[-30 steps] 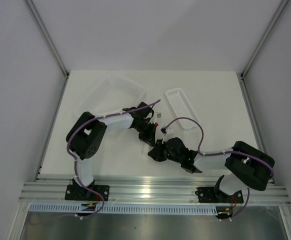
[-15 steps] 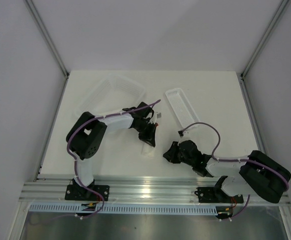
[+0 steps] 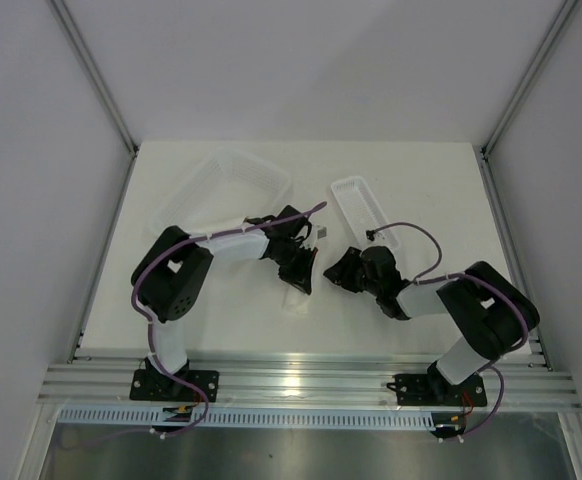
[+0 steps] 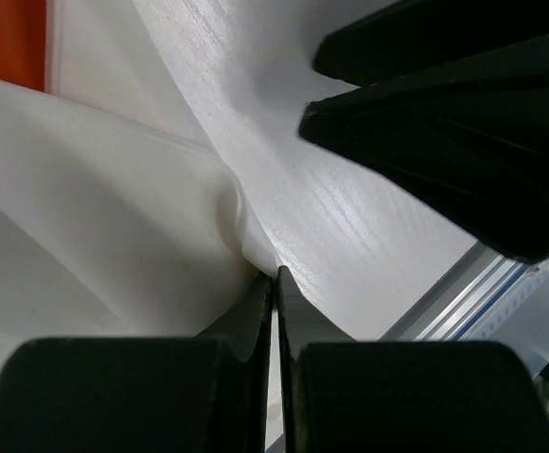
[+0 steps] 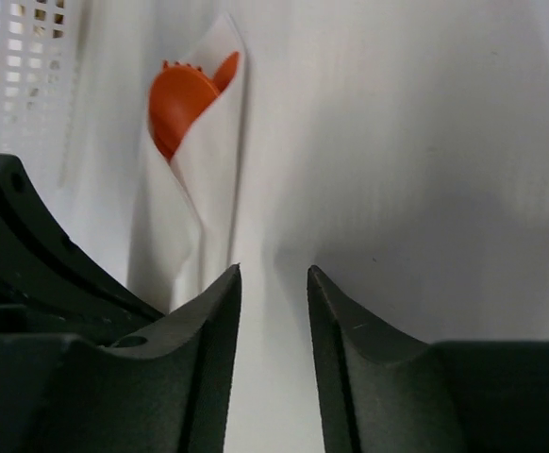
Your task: Place the utensils on the paper napkin and roll it up
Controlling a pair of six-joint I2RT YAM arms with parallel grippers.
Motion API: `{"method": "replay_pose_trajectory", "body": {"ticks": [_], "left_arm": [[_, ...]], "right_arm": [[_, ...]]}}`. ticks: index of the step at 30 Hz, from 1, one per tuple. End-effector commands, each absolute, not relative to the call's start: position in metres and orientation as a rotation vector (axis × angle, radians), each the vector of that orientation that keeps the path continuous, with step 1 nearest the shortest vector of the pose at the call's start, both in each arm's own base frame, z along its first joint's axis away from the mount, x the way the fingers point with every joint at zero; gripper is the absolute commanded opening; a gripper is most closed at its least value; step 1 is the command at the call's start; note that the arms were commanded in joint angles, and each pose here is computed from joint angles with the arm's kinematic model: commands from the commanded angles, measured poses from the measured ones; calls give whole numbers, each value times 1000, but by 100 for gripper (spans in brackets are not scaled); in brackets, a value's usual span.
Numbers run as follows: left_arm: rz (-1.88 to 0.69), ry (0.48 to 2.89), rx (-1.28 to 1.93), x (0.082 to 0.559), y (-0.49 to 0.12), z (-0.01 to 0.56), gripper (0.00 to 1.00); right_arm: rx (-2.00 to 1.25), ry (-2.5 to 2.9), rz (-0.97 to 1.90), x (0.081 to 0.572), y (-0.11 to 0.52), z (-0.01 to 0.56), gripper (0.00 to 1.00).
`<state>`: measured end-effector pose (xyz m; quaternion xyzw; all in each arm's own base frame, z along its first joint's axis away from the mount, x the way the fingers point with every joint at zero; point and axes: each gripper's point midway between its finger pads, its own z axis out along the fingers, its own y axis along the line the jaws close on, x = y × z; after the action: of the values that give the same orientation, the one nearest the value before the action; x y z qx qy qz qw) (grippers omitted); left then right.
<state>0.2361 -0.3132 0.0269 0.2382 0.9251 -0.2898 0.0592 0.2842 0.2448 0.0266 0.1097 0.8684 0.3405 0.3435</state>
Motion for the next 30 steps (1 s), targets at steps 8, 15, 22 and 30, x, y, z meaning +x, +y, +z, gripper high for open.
{"method": "replay_pose_trajectory", "body": {"ticks": [8,15,22,30], "left_arm": [[-838,2716,785,241,-317,39,2],[-819,2700,813,241,-319,39,2],[-809,2690,826,242,-319,40,3],[-788,2641,884,242,-326,48,3]], "right_arm": [[345,2219,1007,304,268,12,49],[375,2235,986,310,268,0,48],[409,2252,1008,307,269,-11,43],[449,2247,1027,301,266,-15,14]]}}
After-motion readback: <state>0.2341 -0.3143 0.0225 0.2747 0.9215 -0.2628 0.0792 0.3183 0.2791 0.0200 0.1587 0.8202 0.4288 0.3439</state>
